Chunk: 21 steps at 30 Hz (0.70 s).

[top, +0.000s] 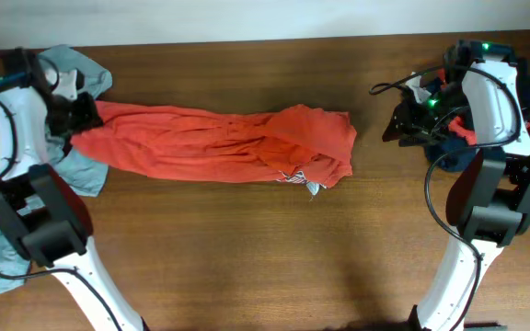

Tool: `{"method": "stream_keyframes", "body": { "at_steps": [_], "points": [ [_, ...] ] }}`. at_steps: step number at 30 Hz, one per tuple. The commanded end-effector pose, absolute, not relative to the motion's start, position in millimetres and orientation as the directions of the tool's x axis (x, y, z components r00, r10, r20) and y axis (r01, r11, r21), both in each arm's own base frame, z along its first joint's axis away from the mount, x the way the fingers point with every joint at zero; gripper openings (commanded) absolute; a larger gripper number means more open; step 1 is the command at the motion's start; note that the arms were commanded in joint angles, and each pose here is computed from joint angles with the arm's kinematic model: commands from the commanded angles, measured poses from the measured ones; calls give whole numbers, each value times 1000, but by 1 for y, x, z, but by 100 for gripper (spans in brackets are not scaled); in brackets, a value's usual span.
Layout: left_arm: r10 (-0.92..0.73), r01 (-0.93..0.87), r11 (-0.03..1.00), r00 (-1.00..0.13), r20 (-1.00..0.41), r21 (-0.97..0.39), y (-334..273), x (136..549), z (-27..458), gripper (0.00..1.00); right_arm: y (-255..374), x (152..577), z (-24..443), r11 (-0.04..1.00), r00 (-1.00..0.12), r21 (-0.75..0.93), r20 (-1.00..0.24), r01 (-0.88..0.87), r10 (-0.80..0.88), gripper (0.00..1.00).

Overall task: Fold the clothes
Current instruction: 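Fold the left end toward the right with the left gripper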

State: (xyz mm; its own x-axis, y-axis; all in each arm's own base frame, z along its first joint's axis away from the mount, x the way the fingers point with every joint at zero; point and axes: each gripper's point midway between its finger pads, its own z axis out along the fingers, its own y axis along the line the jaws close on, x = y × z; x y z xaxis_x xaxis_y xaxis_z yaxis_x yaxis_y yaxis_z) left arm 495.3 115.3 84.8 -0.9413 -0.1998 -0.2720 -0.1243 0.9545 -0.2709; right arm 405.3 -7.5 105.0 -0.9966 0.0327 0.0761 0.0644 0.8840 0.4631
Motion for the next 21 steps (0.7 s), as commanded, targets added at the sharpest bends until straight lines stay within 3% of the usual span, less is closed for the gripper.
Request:
{"method": "stream_keyframes", "body": {
  "at_steps": [1, 11, 21],
  "points": [
    [-114, -40, 964, -955, -275, -262, 73, 505, 88, 1, -6, 408, 109, 887, -999, 460, 51, 34, 12, 48],
    [116, 194, 952, -944, -310, -235, -45, 517, 90, 1, -11, 407, 107, 900, -998, 434, 57, 33, 9, 48],
    [259, 330, 919, -917, -304, -214, -120, 511, 74, 1, -11, 407, 107, 901, -998, 434, 56, 33, 9, 48]
  ]
}}
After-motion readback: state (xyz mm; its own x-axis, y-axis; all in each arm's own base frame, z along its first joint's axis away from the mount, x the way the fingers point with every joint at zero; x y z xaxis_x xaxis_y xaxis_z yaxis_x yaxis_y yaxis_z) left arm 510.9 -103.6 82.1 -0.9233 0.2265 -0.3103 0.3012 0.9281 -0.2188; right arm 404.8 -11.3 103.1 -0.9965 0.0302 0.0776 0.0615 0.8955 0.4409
